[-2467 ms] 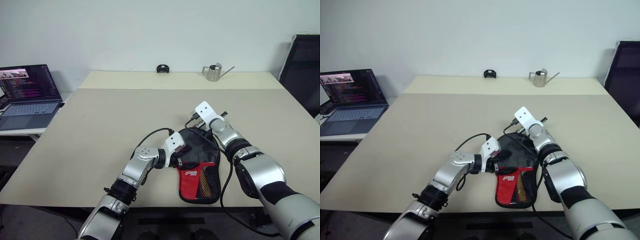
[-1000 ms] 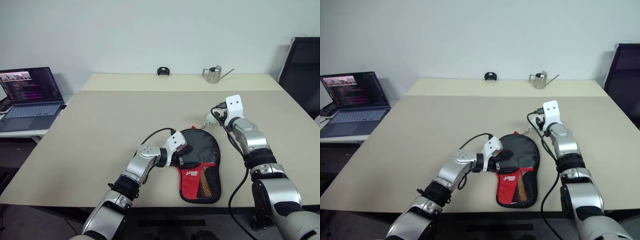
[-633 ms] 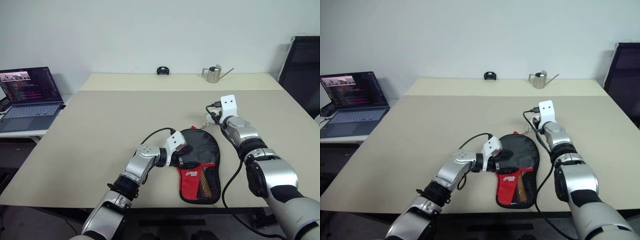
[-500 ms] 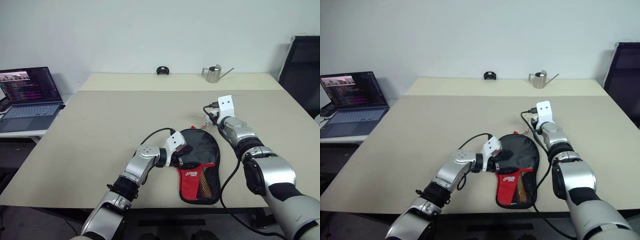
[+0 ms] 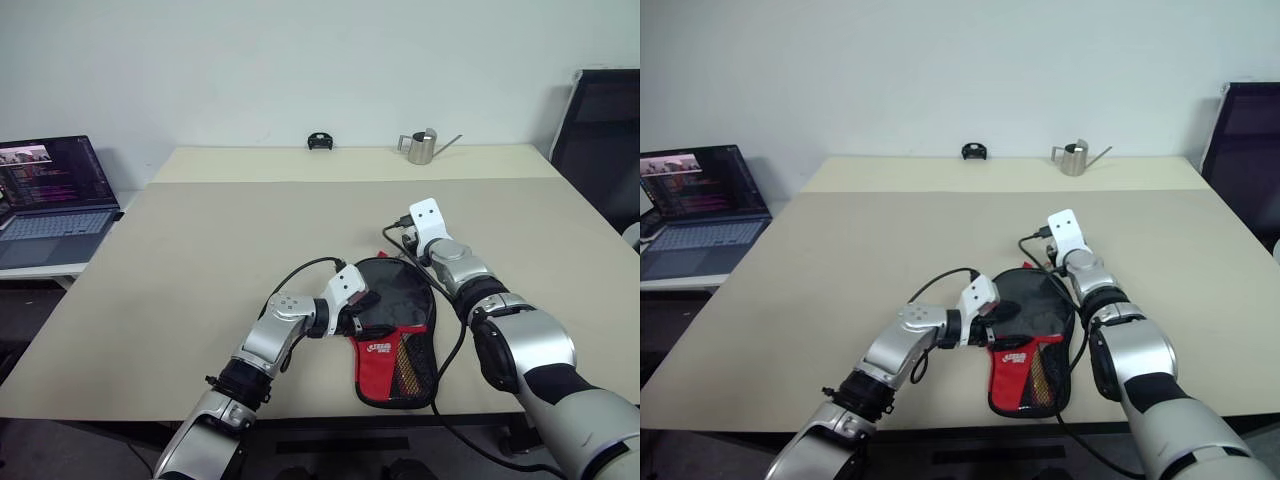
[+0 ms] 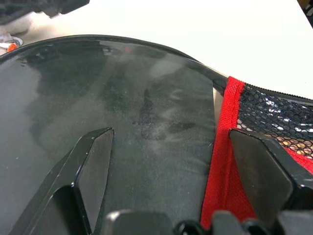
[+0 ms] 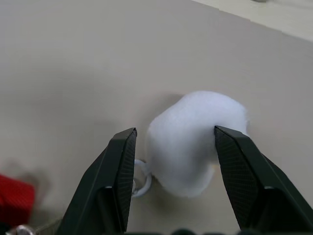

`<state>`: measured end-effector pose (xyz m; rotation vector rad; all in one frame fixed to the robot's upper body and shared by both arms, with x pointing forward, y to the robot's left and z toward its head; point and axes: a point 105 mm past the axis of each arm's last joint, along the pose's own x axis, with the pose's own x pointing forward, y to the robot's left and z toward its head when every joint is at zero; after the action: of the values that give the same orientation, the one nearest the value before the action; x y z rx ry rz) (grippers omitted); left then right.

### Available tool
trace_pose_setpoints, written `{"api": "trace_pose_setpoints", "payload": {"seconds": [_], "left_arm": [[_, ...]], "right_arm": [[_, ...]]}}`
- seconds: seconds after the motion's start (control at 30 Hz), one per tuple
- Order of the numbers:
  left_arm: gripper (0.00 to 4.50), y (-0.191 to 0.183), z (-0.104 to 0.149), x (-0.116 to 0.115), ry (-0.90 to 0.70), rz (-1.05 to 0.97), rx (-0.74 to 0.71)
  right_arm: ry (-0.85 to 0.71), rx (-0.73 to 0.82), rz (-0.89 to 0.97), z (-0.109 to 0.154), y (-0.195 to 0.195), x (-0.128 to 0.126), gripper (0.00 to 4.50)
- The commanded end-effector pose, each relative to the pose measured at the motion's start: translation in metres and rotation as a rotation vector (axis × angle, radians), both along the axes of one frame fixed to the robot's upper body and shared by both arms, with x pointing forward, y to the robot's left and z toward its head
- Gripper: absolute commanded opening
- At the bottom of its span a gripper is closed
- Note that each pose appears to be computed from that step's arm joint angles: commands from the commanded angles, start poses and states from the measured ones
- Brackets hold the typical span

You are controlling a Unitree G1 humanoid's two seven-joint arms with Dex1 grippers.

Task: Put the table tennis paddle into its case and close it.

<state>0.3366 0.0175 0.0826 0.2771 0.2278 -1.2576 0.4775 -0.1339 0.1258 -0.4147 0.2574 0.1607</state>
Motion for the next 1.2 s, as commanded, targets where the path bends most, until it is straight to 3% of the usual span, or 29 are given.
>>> {"api": "trace_pose_setpoints", "payload": {"seconds": [0.03,0.2,0.23,0.3,0.5,0.97,1.2], "left_arm": [[4.1,0.007,-0.013,-0.004,0.045,0.016,0.034],[4.1,0.009,-0.014,-0.005,0.046,0.023,0.039],[4.1,0.01,-0.014,-0.006,0.046,0.026,0.04],[4.1,0.011,-0.014,-0.007,0.046,0.03,0.042],[4.1,0.014,-0.015,-0.008,0.049,0.039,0.044],[4.1,0.01,-0.02,-0.008,0.072,0.029,0.039],[4.1,0.006,-0.021,-0.007,0.073,0.016,0.034]], "right_arm": [[-0.018,-0.079,0.033,0.003,0.007,0.001,2.68],[0.002,-0.153,0.044,-0.005,0.007,-0.001,2.68],[0.003,-0.177,0.034,-0.007,0.005,-0.002,2.51],[0.001,-0.208,0.022,-0.008,0.001,-0.002,2.1],[-0.017,-0.26,0.009,-0.008,-0.003,-0.002,0.07],[-0.045,-0.16,0.002,0.004,-0.034,-0.001,0.02],[-0.02,-0.137,0.041,-0.011,-0.052,-0.011,0.02]]}}
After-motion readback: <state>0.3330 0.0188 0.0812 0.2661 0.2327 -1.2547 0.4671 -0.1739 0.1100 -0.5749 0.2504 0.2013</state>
